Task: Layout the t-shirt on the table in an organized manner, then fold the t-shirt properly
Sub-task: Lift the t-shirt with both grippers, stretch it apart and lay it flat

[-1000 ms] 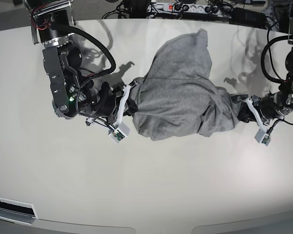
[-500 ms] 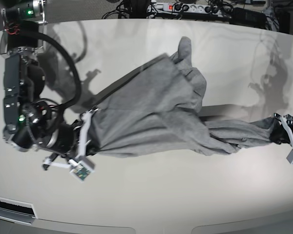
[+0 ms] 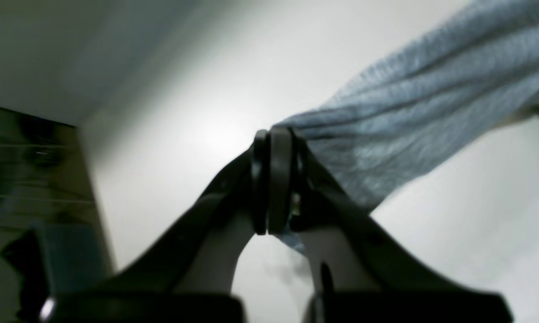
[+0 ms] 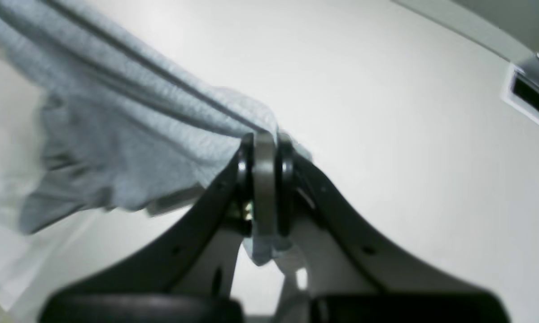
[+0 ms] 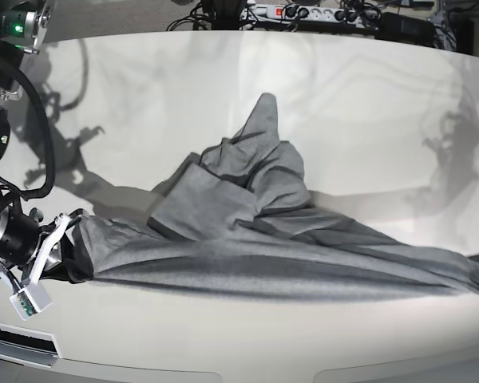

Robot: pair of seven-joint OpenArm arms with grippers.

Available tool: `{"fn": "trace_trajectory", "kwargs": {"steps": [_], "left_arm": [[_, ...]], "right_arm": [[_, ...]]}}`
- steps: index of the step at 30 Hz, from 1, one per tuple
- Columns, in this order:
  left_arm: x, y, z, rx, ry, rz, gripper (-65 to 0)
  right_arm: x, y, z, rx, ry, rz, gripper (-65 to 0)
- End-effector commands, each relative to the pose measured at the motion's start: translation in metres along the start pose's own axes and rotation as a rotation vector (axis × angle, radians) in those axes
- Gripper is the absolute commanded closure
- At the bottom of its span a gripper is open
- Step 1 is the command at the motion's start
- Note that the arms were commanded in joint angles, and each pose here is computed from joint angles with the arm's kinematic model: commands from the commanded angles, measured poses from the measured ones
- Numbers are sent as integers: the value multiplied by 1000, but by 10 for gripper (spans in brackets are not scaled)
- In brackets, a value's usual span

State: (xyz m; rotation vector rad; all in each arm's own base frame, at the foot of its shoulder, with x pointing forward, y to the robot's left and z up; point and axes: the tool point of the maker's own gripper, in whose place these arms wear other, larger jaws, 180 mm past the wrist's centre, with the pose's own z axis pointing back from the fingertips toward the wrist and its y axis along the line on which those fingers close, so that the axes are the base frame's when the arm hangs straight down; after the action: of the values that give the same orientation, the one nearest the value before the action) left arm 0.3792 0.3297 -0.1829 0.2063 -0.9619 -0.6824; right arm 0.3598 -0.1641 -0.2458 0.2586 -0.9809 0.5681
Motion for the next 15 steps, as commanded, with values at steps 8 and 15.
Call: {"fn": "trace_trajectory", "kwargs": {"steps": [8, 15], "left_arm": [[77, 79, 55, 206, -197, -52, 0], [120, 109, 96, 285, -315, -104, 0]], "right_arm": [[66, -23, 21, -35, -151, 108, 0], [124, -48, 44, -122, -250, 200, 0]]}}
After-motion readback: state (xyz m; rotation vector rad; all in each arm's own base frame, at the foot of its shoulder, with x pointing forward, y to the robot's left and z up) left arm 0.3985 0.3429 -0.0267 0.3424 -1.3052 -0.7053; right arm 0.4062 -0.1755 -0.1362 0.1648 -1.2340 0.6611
